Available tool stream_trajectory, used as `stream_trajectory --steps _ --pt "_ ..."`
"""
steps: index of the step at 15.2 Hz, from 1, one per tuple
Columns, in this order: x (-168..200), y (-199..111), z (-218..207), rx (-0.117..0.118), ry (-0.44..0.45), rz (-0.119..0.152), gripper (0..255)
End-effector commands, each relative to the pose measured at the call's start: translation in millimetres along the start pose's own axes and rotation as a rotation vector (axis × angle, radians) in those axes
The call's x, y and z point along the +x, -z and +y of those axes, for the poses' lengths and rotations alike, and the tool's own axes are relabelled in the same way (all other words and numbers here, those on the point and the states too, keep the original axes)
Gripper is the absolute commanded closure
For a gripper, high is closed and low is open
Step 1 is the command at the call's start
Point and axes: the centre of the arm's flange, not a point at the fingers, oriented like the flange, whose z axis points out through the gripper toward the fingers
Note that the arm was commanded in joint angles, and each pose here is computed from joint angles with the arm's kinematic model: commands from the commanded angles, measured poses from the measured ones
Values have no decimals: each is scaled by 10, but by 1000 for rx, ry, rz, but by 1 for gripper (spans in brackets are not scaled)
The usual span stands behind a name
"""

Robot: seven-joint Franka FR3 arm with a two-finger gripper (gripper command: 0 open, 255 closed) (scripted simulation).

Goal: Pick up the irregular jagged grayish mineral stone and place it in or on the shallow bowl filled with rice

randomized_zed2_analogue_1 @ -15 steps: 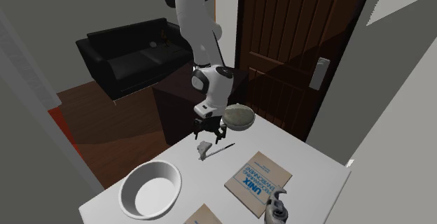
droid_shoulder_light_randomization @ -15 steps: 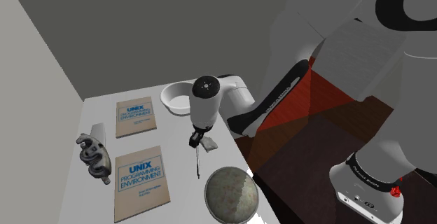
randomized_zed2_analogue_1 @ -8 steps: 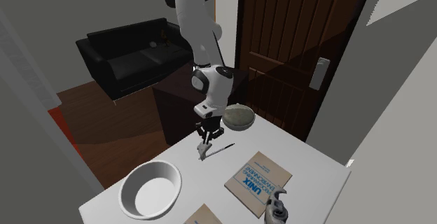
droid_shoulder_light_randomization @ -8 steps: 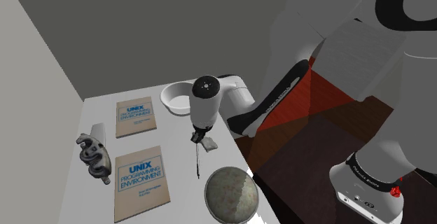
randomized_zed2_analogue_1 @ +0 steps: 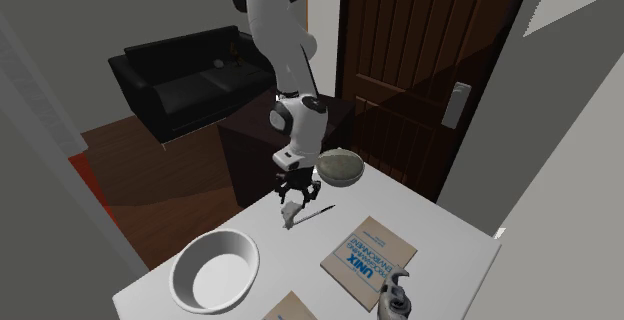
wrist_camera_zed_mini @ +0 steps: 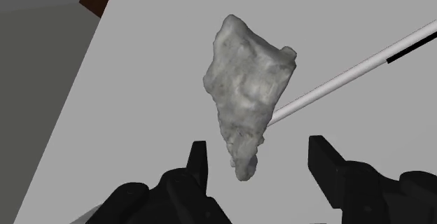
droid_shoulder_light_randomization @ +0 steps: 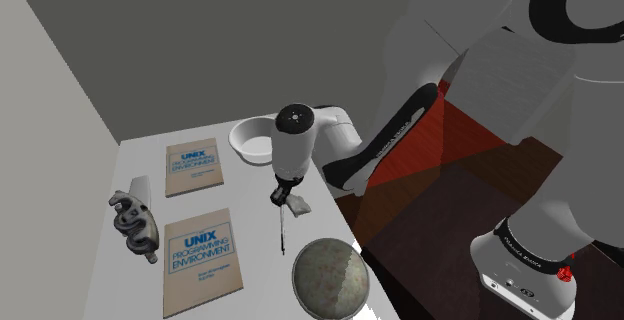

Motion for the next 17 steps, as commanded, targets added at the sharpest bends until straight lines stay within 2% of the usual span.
stream_trajectory --steps 1,2,3,10,17 --pt "126 -172 322 136 -136 -44 0" --pt "184 -309 519 222 -219 -71 0" --pt "190 -328 544 233 -230 -75 0" --pt "171 -716 449 233 -230 -75 0" --pt "171 -716 449 233 -230 -75 0"
